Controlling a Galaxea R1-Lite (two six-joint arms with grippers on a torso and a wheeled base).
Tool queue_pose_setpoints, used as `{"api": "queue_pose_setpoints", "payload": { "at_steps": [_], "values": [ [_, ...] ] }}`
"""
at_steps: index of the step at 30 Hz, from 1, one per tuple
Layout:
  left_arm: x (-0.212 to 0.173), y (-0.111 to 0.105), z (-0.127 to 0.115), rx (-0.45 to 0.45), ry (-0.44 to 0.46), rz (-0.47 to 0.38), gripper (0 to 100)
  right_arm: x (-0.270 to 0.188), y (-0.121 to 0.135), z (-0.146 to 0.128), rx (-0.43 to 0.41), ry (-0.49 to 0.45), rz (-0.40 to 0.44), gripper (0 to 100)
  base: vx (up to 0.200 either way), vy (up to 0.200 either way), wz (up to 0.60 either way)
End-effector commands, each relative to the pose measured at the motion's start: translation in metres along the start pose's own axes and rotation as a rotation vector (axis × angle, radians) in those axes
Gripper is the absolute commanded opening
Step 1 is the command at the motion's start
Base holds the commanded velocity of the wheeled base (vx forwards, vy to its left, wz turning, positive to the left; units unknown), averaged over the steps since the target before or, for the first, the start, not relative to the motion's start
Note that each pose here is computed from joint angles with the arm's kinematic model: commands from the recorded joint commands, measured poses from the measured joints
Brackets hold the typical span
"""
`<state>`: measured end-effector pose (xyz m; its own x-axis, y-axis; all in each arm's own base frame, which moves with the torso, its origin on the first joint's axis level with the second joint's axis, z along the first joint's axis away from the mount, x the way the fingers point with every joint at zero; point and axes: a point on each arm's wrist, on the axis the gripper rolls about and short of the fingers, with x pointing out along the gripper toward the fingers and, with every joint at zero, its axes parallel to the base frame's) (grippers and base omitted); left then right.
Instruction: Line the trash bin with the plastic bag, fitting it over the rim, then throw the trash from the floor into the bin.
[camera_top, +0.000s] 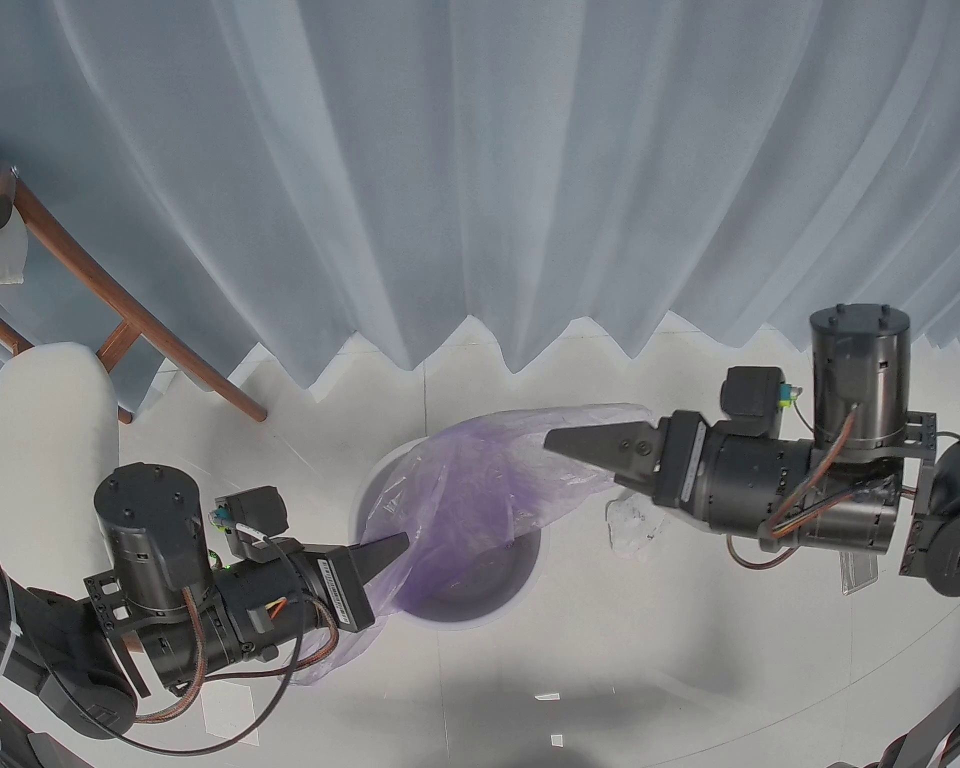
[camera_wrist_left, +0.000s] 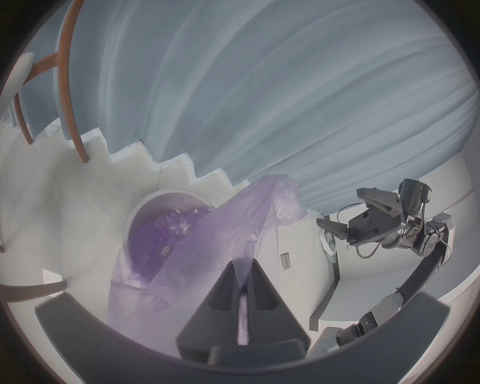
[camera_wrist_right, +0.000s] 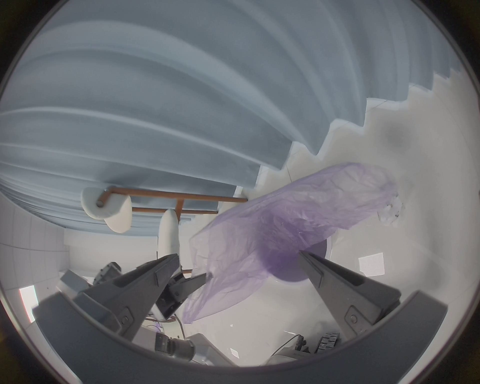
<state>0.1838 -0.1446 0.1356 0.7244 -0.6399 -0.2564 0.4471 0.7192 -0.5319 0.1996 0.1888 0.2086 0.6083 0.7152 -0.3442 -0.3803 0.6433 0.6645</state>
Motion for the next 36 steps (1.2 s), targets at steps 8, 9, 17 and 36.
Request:
{"api": "queue_pose_setpoints", "payload": {
  "at_steps": [8,9,17,36],
  "values": [
    [0.001,-0.002,-0.001,-0.014,0.003,-0.008,0,0.081,0.010,-0.004,-0.069,0.020,-0.064,100,0.000,0.000,0.00],
    [0.001,-0.002,0.000,-0.018,0.002,-0.009,0,0.085,0.012,-0.004,-0.071,0.021,-0.061,100,0.000,0.000,0.00],
    [0.003,-0.002,0.002,-0.021,-0.008,-0.008,0,0.101,0.010,-0.013,-0.083,0.047,-0.067,100,0.000,0.000,0.00],
    [0.008,-0.007,0.015,-0.020,-0.057,-0.029,0,0.098,0.005,-0.026,-0.091,0.073,-0.109,0,0.000,0.000,0.00]
  ]
}}
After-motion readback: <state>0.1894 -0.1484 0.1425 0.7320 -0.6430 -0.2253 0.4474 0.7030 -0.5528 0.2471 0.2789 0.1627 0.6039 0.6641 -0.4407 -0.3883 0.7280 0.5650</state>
